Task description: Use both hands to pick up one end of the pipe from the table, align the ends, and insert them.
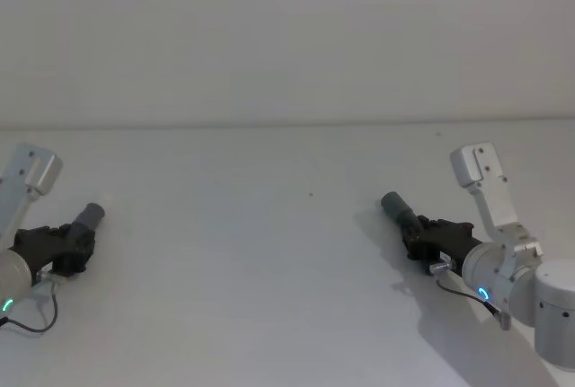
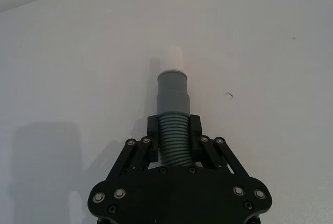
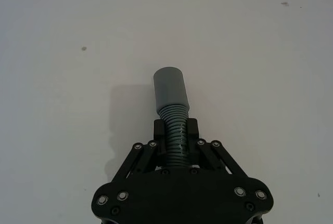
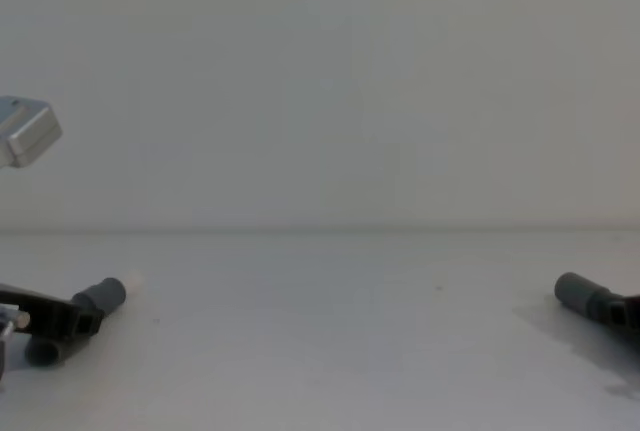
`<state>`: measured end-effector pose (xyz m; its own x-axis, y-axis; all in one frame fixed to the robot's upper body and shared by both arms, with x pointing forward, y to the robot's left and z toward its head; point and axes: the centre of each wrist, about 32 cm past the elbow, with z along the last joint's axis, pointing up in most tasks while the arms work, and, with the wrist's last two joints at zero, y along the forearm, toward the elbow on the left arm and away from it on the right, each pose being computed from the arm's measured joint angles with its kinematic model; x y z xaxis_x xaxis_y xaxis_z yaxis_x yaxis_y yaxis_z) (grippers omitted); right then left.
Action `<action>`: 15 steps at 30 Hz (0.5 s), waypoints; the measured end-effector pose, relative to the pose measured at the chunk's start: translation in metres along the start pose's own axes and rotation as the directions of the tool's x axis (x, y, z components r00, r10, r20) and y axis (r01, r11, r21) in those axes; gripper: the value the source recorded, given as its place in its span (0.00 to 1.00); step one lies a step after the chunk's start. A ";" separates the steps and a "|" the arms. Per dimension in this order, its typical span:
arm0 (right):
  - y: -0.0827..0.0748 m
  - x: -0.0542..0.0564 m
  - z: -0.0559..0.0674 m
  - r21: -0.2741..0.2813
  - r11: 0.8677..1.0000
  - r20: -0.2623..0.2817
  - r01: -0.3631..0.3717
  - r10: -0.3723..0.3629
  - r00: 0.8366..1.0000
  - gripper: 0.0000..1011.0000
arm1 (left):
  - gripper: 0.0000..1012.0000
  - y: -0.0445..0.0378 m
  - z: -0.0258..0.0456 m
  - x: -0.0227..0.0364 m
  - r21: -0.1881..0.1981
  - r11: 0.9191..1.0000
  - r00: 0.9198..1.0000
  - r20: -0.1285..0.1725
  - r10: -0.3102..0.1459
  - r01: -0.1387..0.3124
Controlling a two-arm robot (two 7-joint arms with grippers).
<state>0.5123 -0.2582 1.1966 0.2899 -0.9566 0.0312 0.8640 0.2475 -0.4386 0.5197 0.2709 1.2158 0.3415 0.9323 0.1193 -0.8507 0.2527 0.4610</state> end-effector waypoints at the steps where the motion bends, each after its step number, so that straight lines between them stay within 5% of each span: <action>1: 0.000 0.000 0.000 0.000 1.000 0.000 0.000 0.000 1.000 0.21 | 0.30 0.0000 0.0000 0.0000 0.000 1.000 1.000 0.000 0.000 0.000; 15: 0.000 0.000 0.000 0.000 1.000 0.000 0.000 0.000 1.000 0.21 | 0.30 0.0000 0.0000 0.0000 0.000 1.000 1.000 0.000 -0.001 0.001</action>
<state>0.5123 -0.2582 1.1965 0.2897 -0.9566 0.0311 0.8638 0.2474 -0.4389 0.5198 0.2709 1.2159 0.3420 0.9321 0.1189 -0.8505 0.2532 0.4610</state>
